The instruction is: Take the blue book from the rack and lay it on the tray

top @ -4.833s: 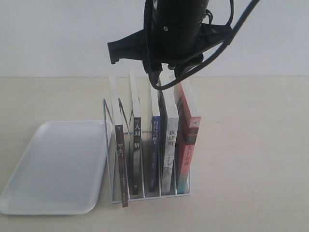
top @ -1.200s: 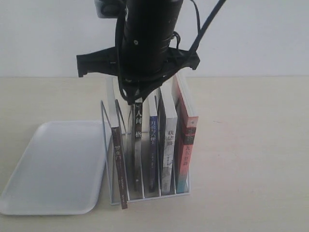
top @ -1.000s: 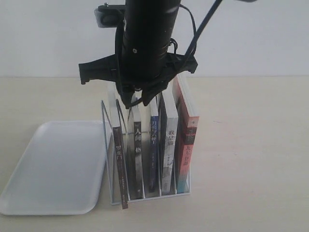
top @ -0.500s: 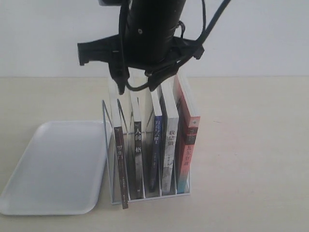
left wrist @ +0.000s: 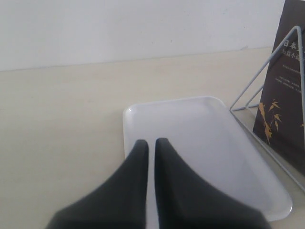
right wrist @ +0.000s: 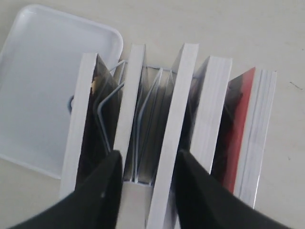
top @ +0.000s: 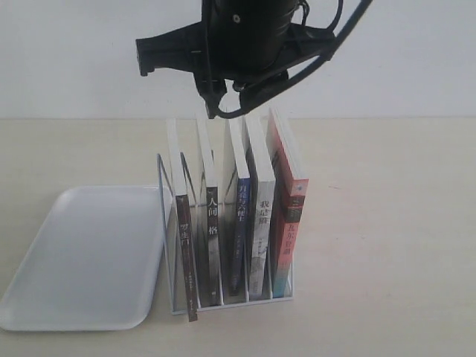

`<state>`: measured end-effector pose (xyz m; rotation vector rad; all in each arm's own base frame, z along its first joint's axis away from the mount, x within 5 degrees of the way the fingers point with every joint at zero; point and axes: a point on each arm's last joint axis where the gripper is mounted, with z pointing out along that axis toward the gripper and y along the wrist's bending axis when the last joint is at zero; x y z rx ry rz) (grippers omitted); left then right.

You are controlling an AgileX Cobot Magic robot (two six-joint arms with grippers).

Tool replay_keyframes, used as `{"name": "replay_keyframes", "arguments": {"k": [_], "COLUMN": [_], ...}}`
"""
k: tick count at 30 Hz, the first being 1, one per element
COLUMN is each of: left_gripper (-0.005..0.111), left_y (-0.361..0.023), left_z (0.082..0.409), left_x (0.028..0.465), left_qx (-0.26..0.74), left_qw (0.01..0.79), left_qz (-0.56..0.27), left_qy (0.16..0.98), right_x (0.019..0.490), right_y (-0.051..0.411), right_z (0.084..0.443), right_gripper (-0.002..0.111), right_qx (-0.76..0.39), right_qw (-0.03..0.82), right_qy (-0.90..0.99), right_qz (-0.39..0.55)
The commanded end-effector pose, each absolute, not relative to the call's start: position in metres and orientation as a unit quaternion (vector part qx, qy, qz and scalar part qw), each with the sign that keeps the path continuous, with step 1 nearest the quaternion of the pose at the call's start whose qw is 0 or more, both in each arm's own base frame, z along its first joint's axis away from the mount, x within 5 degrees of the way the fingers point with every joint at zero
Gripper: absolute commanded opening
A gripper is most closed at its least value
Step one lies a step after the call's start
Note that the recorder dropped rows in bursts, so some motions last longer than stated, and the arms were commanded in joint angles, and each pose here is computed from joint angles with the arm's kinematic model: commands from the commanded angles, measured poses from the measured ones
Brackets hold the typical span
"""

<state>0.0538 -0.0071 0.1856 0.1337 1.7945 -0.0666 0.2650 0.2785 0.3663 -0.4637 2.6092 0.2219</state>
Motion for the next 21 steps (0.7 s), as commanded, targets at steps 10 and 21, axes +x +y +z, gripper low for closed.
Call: {"name": "replay_keyframes", "arguments": {"k": [10,21], "left_gripper": [0.005,0.005], "left_y": [-0.007,-0.007], "left_z": [0.185,0.185], "left_x": [0.054,0.054], "left_qx": [0.054,0.054], "left_qw": [0.622,0.622], "left_qz": [-0.03,-0.03], "left_qy": [0.781,0.781], "right_x": [0.276,0.28], "right_y": [0.284,0.289], "right_z": [0.348,0.336], "right_gripper": [0.04,0.039], "right_qx": [-0.171,-0.174], "right_qw": [0.234,0.223], "right_qy": [0.956,0.958], "right_qz": [0.051,0.042]}}
